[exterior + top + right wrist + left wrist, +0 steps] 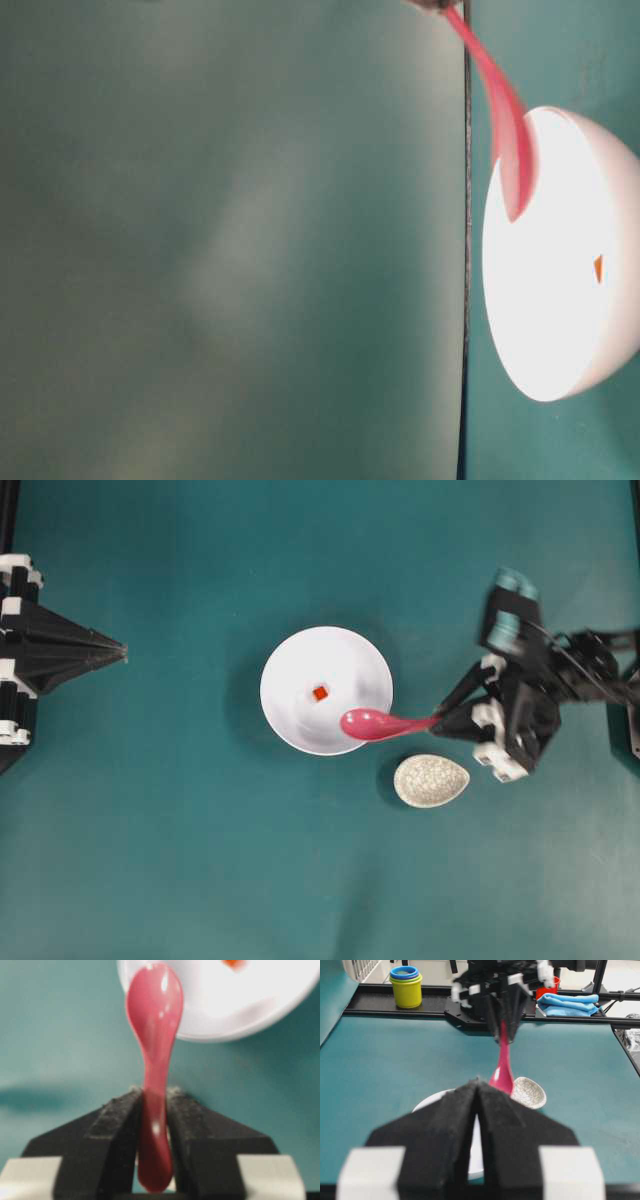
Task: Grip the spoon and scoop the red block from the bowl with right arm.
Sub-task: 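Lift the spoon out of the rest and swing it over the bowl, then lower the spoon bowl into the white bowl beside the red cube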
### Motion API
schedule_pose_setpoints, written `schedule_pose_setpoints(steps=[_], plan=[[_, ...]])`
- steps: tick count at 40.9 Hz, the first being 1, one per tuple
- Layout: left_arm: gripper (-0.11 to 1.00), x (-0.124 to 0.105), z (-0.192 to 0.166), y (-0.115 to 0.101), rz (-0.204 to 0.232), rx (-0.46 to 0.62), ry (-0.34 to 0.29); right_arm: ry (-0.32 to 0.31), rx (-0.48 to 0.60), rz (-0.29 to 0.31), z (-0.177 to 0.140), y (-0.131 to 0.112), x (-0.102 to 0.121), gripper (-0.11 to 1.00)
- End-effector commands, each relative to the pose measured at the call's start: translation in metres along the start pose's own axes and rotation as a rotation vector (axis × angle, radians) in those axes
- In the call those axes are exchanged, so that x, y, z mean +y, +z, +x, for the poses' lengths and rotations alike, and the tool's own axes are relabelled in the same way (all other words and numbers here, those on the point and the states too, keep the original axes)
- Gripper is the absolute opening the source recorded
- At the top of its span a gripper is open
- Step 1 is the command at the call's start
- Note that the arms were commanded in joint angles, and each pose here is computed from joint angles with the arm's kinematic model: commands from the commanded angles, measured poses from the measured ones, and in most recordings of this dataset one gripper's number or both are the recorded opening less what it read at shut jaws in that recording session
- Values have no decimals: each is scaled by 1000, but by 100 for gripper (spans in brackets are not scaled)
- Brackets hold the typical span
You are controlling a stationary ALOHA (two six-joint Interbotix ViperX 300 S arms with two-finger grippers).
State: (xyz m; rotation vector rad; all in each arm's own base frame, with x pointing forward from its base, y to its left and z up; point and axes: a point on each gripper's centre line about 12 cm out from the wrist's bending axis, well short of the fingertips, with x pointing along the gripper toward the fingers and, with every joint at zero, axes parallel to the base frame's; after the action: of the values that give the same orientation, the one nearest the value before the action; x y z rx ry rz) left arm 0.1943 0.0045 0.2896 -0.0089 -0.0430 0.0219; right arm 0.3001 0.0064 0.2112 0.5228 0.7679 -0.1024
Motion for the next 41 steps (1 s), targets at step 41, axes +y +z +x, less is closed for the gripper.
schedule_pose_setpoints(steps=[41], plan=[[0,0,-1,19,31,-64,0,-171,241,-67,60,67,-23,23]])
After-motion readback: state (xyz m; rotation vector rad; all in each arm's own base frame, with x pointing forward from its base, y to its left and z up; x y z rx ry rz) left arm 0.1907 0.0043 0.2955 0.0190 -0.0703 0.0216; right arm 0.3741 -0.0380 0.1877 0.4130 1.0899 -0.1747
